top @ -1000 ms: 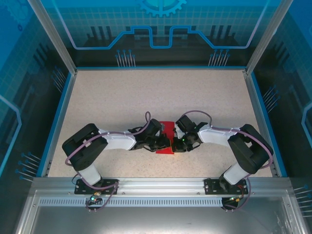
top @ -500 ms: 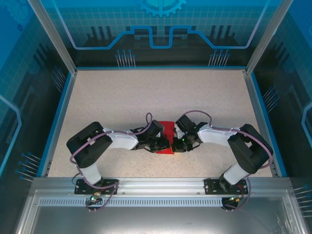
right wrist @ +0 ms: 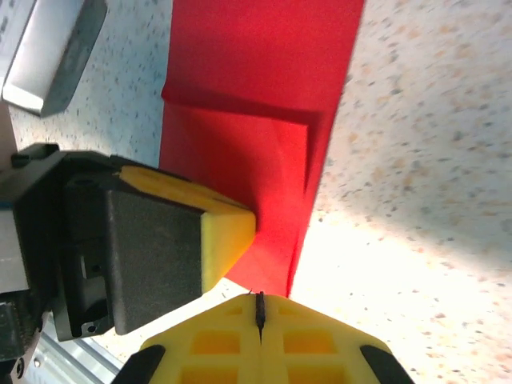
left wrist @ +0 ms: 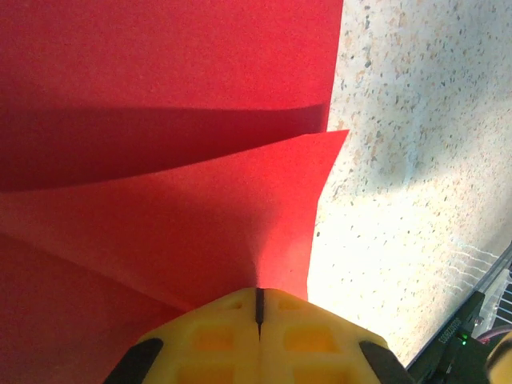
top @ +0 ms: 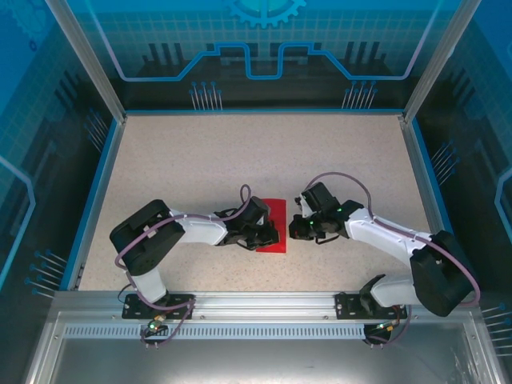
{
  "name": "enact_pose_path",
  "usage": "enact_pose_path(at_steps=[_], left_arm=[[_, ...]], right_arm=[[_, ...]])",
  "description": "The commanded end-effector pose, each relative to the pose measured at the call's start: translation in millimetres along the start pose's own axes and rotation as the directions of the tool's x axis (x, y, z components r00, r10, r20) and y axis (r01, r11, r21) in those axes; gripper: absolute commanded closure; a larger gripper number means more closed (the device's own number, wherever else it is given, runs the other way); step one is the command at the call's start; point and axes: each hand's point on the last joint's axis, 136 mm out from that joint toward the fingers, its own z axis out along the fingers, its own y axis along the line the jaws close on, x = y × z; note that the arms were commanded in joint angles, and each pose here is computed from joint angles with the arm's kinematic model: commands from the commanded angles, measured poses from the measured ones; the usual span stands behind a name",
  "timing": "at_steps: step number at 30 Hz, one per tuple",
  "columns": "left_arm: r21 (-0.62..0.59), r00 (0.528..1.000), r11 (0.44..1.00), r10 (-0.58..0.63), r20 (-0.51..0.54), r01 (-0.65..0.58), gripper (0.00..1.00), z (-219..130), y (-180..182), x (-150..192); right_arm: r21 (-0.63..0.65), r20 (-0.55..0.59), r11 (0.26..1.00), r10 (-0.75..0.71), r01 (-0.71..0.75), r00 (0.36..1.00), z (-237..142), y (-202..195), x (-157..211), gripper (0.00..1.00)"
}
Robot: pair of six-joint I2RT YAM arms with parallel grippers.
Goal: Fold a paper plane with a square sheet of paper (pick it up from the middle)
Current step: Fold the triangle a second time at the center of the table.
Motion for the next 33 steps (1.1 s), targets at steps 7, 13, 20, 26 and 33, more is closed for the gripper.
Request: enact_pose_path(at_steps=[7,13,20,26,33], left_arm=[[-0.03,1.0,0.999,0.029,0.004,-0.029,0.97,3,3,-2],[-0.031,0.999,0.999,0.04,0.005,-0.04,0.98,1,2,-1],[-0.023,0.999,0.999,0.043,0.009,-0.042,0.98,-1,-1,-2],[-0.02,0.999,0.999,0.045,0.011,-0.045,0.97,-2,-2,-3],[-0.02,0.999,0.999,0.051,0.013,-0.05,0.98,-4,-3,-3]], right_arm=[[0.059,-0.046,0.997,0.047,-0.045,0.998,10,-14,8,0.99],[0.017,-0.019,1.0,0.013,-0.012,1.0,17,-9,-26,0.78],[-0.069,-0.084,0.989,-0.135,0.129,0.987,34,8,-42,0.72],[-0.089,-0.129,0.982,-0.179,0.168,0.975,48,5,-43,0.72],[-0.086,-0.169,0.981,-0.188,0.176,0.968,57,-1,-38,0.72]])
